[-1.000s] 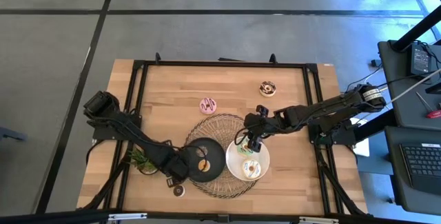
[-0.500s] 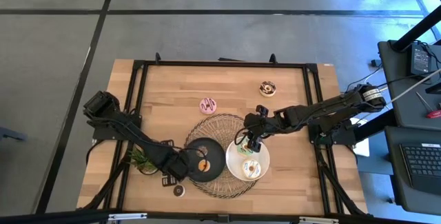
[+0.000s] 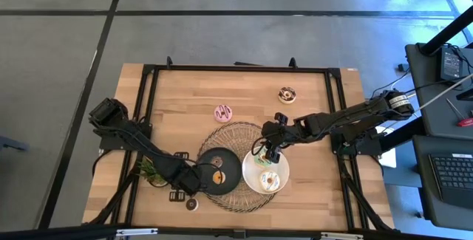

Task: Pick & Place donuts
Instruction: Put the small blue donut on the black plate

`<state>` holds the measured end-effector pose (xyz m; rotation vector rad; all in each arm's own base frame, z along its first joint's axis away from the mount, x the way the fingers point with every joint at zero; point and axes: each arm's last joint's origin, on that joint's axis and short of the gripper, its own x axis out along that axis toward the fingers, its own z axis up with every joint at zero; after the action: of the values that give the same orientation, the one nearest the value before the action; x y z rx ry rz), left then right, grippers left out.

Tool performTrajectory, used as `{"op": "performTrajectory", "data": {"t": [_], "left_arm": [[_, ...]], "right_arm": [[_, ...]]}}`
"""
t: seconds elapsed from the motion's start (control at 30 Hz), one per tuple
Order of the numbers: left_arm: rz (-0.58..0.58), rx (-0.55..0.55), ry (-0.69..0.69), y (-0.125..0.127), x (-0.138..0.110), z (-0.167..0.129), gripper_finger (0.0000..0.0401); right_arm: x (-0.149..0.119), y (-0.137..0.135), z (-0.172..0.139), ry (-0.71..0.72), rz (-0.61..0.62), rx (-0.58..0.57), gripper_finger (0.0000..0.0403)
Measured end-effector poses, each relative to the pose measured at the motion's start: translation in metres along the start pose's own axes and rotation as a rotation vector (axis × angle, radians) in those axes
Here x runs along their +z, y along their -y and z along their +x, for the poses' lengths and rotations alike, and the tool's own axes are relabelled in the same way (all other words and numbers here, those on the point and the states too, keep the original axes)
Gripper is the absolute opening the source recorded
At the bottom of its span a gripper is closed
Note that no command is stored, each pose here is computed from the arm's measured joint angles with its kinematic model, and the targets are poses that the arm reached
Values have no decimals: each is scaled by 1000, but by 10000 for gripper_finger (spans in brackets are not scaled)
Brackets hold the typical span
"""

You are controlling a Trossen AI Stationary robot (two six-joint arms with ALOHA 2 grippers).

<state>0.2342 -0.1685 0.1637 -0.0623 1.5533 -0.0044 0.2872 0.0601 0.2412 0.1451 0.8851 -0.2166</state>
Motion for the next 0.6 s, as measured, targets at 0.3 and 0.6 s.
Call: {"op": "performTrajectory", "data": {"t": [0.3, 0.6], "left_arm": [[0, 16, 14, 0, 1, 0, 117], [0, 26, 15, 0, 1, 2, 113]], "right_arm": [[0, 0, 0, 0, 0, 0, 163], [0, 0, 0, -1, 0, 0, 163]]}}
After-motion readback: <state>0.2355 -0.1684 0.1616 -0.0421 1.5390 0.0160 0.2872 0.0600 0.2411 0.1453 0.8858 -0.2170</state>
